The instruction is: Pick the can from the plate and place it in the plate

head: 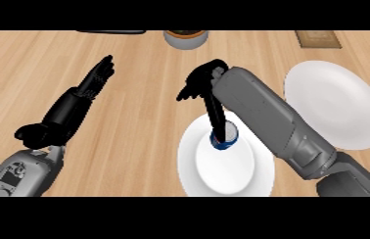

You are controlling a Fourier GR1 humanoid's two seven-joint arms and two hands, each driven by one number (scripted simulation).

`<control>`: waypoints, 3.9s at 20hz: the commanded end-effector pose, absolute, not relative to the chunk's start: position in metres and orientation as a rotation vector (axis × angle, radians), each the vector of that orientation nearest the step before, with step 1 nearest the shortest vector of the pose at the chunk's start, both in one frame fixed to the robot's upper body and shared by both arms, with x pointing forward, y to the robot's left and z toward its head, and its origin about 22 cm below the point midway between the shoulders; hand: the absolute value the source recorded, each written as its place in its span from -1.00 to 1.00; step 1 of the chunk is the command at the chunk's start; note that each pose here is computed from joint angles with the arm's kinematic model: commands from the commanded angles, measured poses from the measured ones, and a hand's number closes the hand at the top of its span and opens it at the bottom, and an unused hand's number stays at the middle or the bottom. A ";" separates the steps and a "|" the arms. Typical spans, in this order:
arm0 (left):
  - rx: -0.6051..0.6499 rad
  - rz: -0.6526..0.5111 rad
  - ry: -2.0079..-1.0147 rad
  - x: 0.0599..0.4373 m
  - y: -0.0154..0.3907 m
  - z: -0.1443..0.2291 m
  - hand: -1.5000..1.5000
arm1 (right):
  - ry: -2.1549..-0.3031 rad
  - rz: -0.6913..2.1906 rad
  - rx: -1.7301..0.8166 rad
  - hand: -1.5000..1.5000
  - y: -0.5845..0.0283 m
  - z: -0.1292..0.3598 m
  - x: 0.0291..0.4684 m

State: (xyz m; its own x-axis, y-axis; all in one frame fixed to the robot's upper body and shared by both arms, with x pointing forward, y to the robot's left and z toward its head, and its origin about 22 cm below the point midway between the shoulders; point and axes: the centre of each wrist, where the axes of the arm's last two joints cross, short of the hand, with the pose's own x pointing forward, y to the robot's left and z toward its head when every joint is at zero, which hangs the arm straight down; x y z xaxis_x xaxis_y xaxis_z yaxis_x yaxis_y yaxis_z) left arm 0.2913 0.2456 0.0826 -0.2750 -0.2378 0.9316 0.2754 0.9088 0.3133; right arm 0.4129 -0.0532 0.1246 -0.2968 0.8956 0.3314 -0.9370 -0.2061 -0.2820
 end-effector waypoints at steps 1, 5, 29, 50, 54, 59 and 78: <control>-0.018 -0.484 -1.786 0.286 0.258 0.085 0.00 | -0.297 1.895 0.090 -1.00 -0.042 0.133 0.427; -0.033 -0.493 -1.788 0.277 0.242 0.073 0.00 | -0.282 1.903 -0.008 -1.00 -0.034 0.153 0.435; -0.007 -0.483 -1.802 0.285 0.253 0.086 0.00 | -0.093 1.960 0.087 -1.00 -0.033 0.088 0.426; 0.028 -0.457 -1.780 0.281 0.259 0.076 0.00 | 0.033 2.078 0.132 -1.00 -0.057 0.037 0.397; -0.004 -0.463 -1.774 0.273 0.255 0.069 0.00 | 0.013 2.102 0.258 1.00 -0.059 0.021 0.382; 0.003 -0.462 -1.776 0.279 0.258 0.074 0.00 | -0.134 2.142 0.226 1.00 -0.068 0.025 0.372; 0.027 -0.462 -1.754 0.280 0.258 0.082 0.00 | -0.854 0.859 -1.236 1.00 -0.001 0.082 0.375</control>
